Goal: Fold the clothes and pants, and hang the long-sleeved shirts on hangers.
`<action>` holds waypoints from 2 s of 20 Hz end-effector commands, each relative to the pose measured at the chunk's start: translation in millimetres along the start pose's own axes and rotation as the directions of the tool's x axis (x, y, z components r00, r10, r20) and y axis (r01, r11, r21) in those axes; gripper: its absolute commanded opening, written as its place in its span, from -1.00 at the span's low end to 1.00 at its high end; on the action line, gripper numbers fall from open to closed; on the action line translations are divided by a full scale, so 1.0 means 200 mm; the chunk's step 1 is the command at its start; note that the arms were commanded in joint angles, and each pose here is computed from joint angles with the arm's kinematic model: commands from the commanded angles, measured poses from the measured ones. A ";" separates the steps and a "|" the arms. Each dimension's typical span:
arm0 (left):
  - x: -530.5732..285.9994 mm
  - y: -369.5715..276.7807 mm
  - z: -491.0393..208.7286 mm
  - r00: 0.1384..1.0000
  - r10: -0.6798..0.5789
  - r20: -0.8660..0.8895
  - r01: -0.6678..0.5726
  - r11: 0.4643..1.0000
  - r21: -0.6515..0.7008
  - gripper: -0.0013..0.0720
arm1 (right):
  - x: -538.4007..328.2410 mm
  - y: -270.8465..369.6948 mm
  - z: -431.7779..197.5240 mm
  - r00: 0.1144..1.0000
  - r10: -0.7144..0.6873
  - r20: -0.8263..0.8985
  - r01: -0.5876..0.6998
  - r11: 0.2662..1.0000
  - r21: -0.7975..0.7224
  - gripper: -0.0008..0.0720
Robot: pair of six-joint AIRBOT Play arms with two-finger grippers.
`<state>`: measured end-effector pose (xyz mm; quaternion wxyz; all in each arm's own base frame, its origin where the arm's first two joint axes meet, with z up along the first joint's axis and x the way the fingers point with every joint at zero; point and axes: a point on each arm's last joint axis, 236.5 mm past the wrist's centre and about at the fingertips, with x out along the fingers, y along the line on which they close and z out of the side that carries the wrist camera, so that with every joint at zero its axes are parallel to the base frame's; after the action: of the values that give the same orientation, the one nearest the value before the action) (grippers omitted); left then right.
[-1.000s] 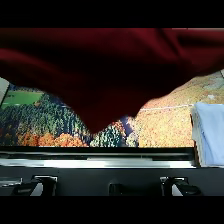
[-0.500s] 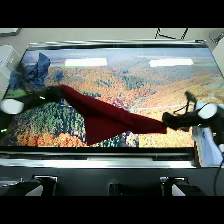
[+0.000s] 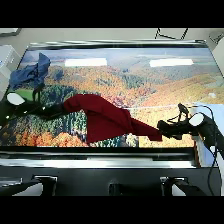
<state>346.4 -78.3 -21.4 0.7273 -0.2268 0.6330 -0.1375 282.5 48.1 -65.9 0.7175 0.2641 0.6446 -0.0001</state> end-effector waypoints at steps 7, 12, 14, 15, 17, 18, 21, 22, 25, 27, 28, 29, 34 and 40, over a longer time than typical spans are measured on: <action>0.46 -0.29 -0.56 0.925 -0.356 -0.129 0.312 0.909 -0.275 0.38 | 0.01 0.00 -0.04 1.000 -0.001 -0.029 0.000 1.000 -0.003 -0.88; 0.58 -0.38 -0.55 0.951 -0.301 -0.075 0.276 0.931 -0.237 0.38 | 0.01 0.00 -0.05 0.999 -0.001 -0.042 0.001 1.000 -0.002 -0.88; 0.61 -0.38 -0.53 0.960 -0.275 -0.049 0.255 0.936 -0.243 0.37 | 0.01 0.00 -0.06 0.999 0.001 -0.047 -0.001 1.000 -0.001 -0.88; 0.61 -0.38 -0.53 0.963 -0.268 -0.042 0.250 0.936 -0.247 0.22 | 0.01 0.00 -0.06 0.999 0.005 -0.050 -0.005 1.000 0.001 -0.88; 0.62 -0.37 -0.52 0.965 -0.261 -0.030 0.246 0.937 -0.248 0.04 | 0.01 0.01 -0.07 0.998 0.008 -0.061 -0.008 1.000 0.003 -0.88; 0.62 -0.37 -0.51 0.965 -0.261 -0.030 0.246 0.937 -0.249 0.04 | 0.00 0.01 -0.08 0.998 0.007 -0.068 -0.007 1.000 0.003 -0.88; 0.62 -0.38 -0.53 0.963 -0.265 -0.041 0.246 0.934 -0.260 0.04 | 0.00 0.00 -0.10 0.996 0.006 -0.084 -0.006 1.000 0.003 -0.88; 0.60 -0.37 -0.52 0.961 -0.272 -0.041 0.252 0.930 -0.266 0.04 | 0.00 0.00 -0.11 0.996 0.006 -0.092 -0.005 1.000 0.003 -0.88; 0.47 -0.34 -0.44 0.941 -0.333 -0.058 0.310 0.918 -0.246 0.04 | 0.00 0.00 -0.11 0.996 0.003 -0.093 -0.003 1.000 0.001 -0.88; 0.40 -0.23 -0.43 0.945 -0.315 -0.084 0.286 0.925 -0.251 0.11 | 0.00 0.00 -0.10 0.996 0.004 -0.084 -0.004 1.000 0.001 -0.88; 0.38 -0.19 -0.44 0.943 -0.319 -0.092 0.285 0.920 -0.269 0.38 | 0.00 0.00 -0.09 0.997 0.004 -0.074 -0.004 1.000 0.001 -0.88; 0.38 -0.18 -0.44 0.944 -0.318 -0.093 0.282 0.918 -0.280 0.49 | 0.01 0.00 -0.08 0.998 0.005 -0.065 -0.005 1.000 0.001 -0.88; 0.58 -0.28 -0.54 0.942 -0.304 -0.140 0.257 0.925 -0.279 0.46 | 0.01 0.01 -0.05 0.999 0.007 -0.041 -0.007 1.000 0.002 -0.88; 0.62 -0.51 -0.45 0.938 -0.340 -0.071 0.325 0.931 -0.166 -0.87 | -0.09 0.09 0.04 0.999 0.036 0.002 -0.035 0.994 -0.106 -0.88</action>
<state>272.9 -224.1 -102.0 0.6226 -0.3856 0.6543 -0.1886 281.9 54.1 -58.4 0.7132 0.2621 0.6498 0.0185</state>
